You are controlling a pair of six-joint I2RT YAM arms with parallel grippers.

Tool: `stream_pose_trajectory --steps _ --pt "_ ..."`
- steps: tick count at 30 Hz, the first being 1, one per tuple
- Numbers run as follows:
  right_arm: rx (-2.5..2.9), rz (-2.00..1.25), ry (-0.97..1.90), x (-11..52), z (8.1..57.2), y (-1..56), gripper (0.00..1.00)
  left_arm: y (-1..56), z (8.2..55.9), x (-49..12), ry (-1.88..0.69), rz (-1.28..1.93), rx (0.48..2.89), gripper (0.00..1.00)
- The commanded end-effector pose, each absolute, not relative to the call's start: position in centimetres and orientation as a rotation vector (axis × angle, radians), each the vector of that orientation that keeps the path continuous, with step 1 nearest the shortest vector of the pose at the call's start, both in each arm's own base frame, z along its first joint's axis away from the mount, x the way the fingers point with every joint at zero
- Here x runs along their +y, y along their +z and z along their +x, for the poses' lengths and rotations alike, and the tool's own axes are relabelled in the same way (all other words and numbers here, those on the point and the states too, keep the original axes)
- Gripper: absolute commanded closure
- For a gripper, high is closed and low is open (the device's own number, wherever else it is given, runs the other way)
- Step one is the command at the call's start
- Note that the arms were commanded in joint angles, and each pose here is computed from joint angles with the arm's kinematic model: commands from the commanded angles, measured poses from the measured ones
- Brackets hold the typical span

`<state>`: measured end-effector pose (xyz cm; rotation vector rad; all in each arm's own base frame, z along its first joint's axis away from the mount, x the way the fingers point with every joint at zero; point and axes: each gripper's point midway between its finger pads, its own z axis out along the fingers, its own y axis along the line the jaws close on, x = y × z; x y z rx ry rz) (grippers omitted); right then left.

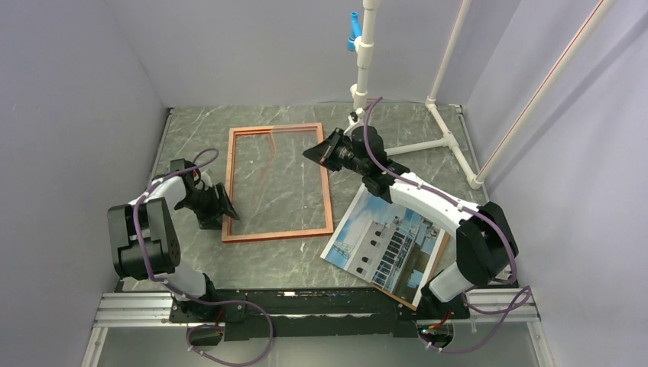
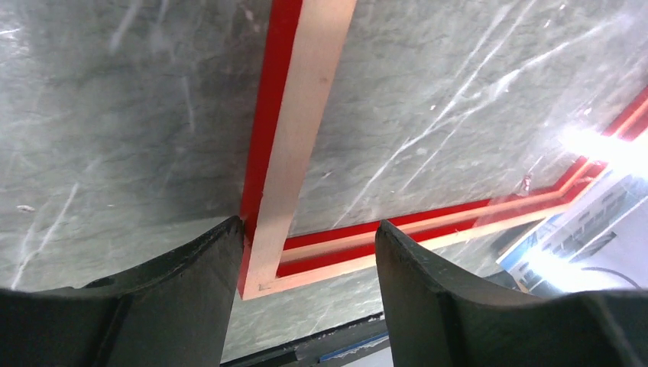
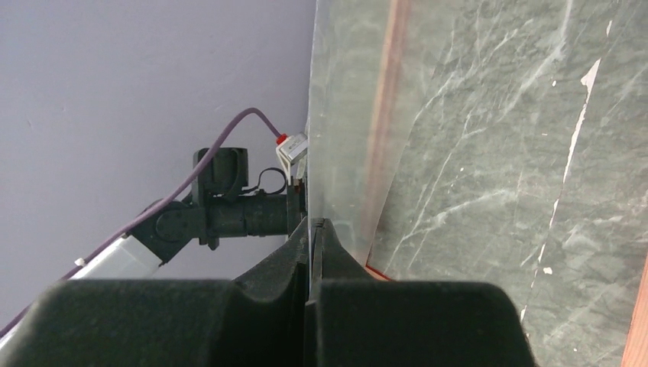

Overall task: Put the photo into the frame
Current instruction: Place the photo frame item in the photo frame.

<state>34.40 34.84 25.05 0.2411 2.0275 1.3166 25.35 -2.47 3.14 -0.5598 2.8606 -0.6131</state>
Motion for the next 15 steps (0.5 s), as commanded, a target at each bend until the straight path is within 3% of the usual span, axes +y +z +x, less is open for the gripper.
stream_pose_trajectory --steps 1,15 --pt "1.906 0.119 1.379 35.4 34.2 29.6 1.0 4.1 25.6 -3.6 -0.7 -0.505 2.828 0.32" --pt "1.785 -0.205 1.49 39.1 34.5 31.4 1.0 8.3 26.5 2.5 -0.268 -0.599 2.634 0.29"
